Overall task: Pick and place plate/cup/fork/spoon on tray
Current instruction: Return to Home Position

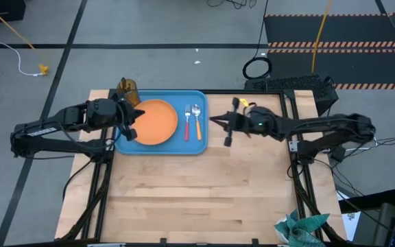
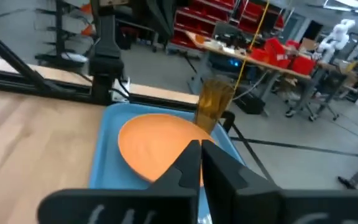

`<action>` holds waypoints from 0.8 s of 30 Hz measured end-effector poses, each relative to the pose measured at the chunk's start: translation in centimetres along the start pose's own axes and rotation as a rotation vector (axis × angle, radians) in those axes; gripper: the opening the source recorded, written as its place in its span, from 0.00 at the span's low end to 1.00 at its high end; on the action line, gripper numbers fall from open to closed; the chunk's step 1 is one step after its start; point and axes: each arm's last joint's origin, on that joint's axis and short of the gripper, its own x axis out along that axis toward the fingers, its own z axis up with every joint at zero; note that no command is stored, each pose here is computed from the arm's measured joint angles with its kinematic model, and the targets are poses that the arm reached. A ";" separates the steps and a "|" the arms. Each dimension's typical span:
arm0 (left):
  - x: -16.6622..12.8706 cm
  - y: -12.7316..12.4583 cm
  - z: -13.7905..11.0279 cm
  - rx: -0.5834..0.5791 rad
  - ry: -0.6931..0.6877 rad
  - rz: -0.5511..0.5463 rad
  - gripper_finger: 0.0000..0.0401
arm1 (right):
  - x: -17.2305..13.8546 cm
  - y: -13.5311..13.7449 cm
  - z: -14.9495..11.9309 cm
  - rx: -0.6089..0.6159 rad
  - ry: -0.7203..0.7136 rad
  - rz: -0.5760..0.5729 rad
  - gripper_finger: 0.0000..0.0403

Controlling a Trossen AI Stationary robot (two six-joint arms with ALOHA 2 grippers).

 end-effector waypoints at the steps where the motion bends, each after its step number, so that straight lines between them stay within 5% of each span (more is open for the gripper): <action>1: 0.0 0.0 -0.1 -0.008 0.003 0.001 0.04 | -0.6 0.0 -0.5 0.002 -0.008 0.006 0.01; 13: 1.8 -0.8 -1.7 -0.139 0.038 -0.001 0.04 | -5.1 0.3 -5.0 0.040 0.043 0.017 0.00; 24: 3.8 -2.3 -2.4 -0.179 -0.080 -0.056 0.04 | -8.4 2.0 -7.8 0.083 0.031 0.133 0.00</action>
